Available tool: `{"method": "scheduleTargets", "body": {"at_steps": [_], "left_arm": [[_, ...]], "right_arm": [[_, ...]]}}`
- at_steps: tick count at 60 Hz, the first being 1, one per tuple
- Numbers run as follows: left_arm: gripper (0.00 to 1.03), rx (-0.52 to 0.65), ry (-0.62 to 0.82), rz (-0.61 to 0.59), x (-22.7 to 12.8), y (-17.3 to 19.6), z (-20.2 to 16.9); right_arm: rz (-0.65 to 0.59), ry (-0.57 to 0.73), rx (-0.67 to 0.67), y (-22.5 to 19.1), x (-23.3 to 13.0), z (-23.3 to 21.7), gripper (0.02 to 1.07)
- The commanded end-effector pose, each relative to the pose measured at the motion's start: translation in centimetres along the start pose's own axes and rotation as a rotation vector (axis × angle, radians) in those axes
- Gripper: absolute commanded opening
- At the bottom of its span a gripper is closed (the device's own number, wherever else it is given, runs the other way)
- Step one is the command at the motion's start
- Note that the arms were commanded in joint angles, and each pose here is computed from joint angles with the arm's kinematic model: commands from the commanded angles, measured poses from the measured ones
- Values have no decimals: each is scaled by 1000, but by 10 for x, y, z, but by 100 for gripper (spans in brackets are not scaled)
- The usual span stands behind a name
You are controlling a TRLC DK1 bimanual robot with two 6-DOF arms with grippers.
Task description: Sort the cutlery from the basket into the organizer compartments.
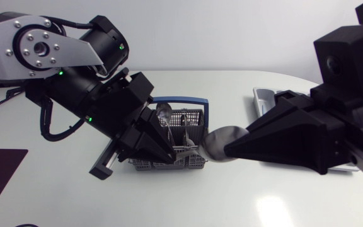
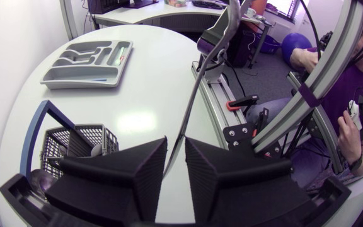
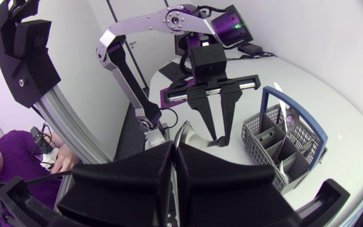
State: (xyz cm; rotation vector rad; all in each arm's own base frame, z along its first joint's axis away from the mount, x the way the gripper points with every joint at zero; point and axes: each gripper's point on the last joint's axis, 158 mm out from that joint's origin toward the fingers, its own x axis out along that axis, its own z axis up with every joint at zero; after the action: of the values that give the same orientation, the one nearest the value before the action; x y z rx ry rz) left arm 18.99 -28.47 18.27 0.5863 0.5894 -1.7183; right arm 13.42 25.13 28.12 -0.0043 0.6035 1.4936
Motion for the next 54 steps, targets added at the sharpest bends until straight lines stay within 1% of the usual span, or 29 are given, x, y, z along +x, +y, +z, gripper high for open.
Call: {"method": "scheduleTargets", "body": {"at_steps": [1,2,7,18,20,22,23,25,29,33,35,37,42,46,54], "left_arm": [[13,34,-9,-26,2,-2,4],[9,34,-10,-26,3,-2,4],[3,31,-25,-40,4,-3,7],[3,33,-51,-77,9,-9,6],[3,35,-55,-80,9,-10,7],[3,36,-58,-83,9,-11,7],[3,38,-57,-85,10,-12,8],[3,37,-60,-82,9,-11,8],[3,37,-75,-74,5,-8,11],[3,30,-106,-70,0,-5,15],[3,30,-116,-71,-1,-5,18],[3,29,-124,-71,-3,-4,18],[3,32,-140,-75,-4,-5,22],[3,24,-154,-75,-6,-3,24],[3,17,-174,-77,-9,-2,25]], "right_arm": [[16,-5,-14,3,0,-4,8],[16,-5,-14,3,0,-4,8],[17,-5,-14,4,0,-5,8],[16,-11,-20,5,-1,-6,11],[10,-14,-22,4,-2,-5,18],[4,-21,-23,3,-3,-5,29],[2,-24,-28,4,-4,-4,37],[0,-28,-31,5,-5,-3,48],[-7,-36,-48,6,-7,-2,62],[-23,-58,-76,8,-10,-1,81],[-31,-61,-81,8,-11,-2,87],[-36,-62,-79,7,-12,-4,89],[-59,-79,-90,2,-15,-3,89],[-83,-91,-82,-4,-18,-3,94],[-134,-126,-70,-18,-24,1,94]]}}
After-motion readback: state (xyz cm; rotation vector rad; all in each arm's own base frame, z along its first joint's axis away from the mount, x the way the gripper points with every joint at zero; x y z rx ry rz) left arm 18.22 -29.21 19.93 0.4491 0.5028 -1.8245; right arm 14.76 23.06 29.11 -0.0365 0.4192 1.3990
